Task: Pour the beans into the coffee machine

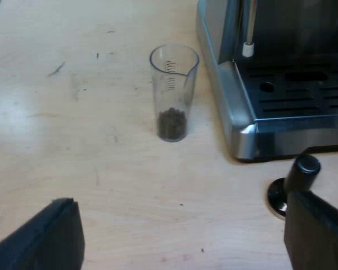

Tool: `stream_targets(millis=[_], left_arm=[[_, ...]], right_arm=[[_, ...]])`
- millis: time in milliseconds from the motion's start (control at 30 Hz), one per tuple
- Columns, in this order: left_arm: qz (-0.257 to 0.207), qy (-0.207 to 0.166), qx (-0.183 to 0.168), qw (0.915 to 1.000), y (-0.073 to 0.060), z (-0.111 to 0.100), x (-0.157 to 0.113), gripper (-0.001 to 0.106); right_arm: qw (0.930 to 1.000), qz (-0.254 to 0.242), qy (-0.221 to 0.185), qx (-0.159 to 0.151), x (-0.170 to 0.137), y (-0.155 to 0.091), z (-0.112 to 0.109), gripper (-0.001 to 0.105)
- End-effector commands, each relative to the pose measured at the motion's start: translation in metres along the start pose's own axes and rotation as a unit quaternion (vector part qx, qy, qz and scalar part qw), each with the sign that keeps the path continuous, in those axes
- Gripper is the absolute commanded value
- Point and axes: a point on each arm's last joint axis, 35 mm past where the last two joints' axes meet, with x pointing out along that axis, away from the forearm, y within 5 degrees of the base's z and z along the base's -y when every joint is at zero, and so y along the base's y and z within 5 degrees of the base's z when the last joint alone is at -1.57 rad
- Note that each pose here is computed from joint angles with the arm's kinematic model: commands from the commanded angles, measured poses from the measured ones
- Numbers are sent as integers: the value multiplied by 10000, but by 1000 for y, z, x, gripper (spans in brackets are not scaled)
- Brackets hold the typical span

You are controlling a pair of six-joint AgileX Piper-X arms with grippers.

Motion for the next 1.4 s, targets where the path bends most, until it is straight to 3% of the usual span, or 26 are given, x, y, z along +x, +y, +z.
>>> stream_targets(millis=[33, 167, 267, 467, 633, 833, 1100, 1300, 1400], left_arm=[[-162, -52, 7, 9999, -2, 4, 1, 85], [-479, -39, 11, 9988, -4, 4, 1, 85], [-577, -19, -25, 9983, -5, 4, 1, 85], [-545, -31, -94, 9985, -4, 5, 1, 85], [-446, -126, -113, 9989, -5, 7, -1, 85], [-483, -200, -81, 9986, -7, 18, -5, 85], [-627, -144, -19, 9979, -8, 36, 15, 85], [-750, 2, 22, 9972, -9, 43, 29, 85], [-830, 53, 86, 9965, -11, 46, 35, 85]], right_arm=[[10000, -9, -36, -5, -1, 0, 3, 64], [9993, 3, -30, 368, -1, 0, 2, 64], [9993, 24, -48, 377, -1, 0, 3, 64], [9992, 156, -288, 231, -10, 2, 12, 64], [9972, 310, -623, -268, -26, 5, 25, 64], [9933, 692, -761, -520, -38, 6, 49, 64], [9807, 1437, -1137, -681, -32, 3, 83, 64], [9725, 1843, -1214, -740, -23, 2, 91, 64], [9641, 2139, -1206, -1015, -15, 5, 97, 64]])
